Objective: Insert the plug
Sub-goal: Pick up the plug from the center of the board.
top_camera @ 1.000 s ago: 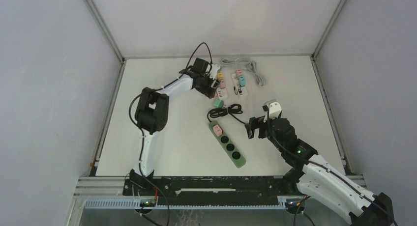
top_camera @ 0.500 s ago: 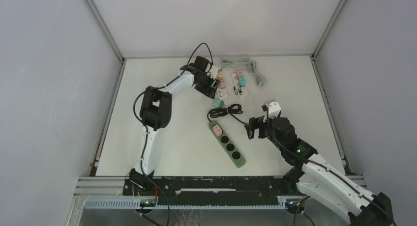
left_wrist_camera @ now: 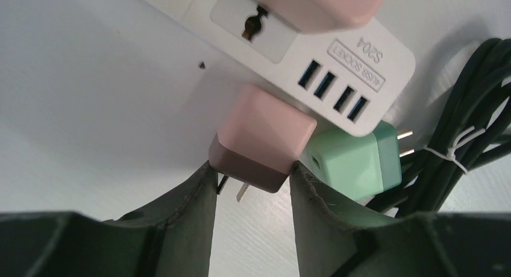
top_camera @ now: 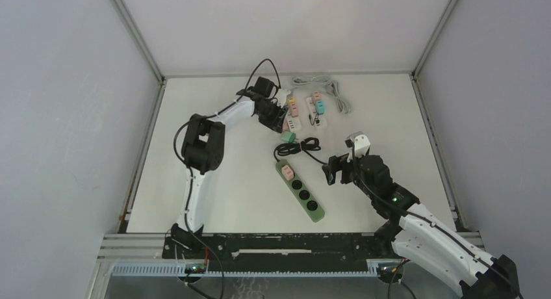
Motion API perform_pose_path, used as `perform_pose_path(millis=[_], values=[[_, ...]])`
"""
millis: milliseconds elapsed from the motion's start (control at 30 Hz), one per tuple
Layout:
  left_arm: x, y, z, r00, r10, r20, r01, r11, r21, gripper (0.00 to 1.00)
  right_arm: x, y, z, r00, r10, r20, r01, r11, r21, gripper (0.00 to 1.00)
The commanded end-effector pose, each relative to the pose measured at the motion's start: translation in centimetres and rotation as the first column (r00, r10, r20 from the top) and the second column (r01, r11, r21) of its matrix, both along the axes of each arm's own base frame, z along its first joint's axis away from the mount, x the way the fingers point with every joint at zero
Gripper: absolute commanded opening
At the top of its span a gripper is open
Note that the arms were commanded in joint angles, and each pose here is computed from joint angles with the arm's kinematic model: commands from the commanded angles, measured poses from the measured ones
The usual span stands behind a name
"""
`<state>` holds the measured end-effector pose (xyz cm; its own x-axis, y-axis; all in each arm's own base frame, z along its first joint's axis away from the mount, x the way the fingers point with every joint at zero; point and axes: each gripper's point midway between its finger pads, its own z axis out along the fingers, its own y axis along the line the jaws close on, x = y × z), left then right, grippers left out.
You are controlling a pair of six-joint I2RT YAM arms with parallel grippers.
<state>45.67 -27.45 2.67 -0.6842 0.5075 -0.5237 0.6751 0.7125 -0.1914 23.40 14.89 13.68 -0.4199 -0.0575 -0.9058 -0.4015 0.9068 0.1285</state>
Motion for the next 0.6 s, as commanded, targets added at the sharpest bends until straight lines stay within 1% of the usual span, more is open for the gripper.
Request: perform_pose_path(millis=[0, 167, 367, 567], values=[[-2.1, 1.1, 1.6, 1.0, 0.028, -0.012, -0.028, 1.0, 0.003, 0.42, 0.3, 0.6, 1.5, 1.0, 0.013, 0.029, -0.014, 0.999, 0.044, 0.95], [-3.9, 3.3, 2.3, 0.994, 0.11, 0.026, -0.111, 0.993, 0.028, 0.41, 0.0, 1.0, 1.8, 1.0, 0.025, 0.012, -0.025, 0.997, 0.067, 0.94], [-6.0, 5.8, 1.9, 0.978, 0.208, 0.025, -0.209, 0.977, 0.051, 0.39, -0.3, 1.9, 2.0, 0.998, 0.052, -0.019, -0.05, 0.995, 0.09, 0.94], [-7.5, 6.1, 3.3, 0.956, 0.289, 0.054, -0.287, 0.957, -0.038, 0.36, -0.9, 3.5, 2.4, 0.994, 0.1, -0.05, -0.094, 0.99, 0.108, 0.93]])
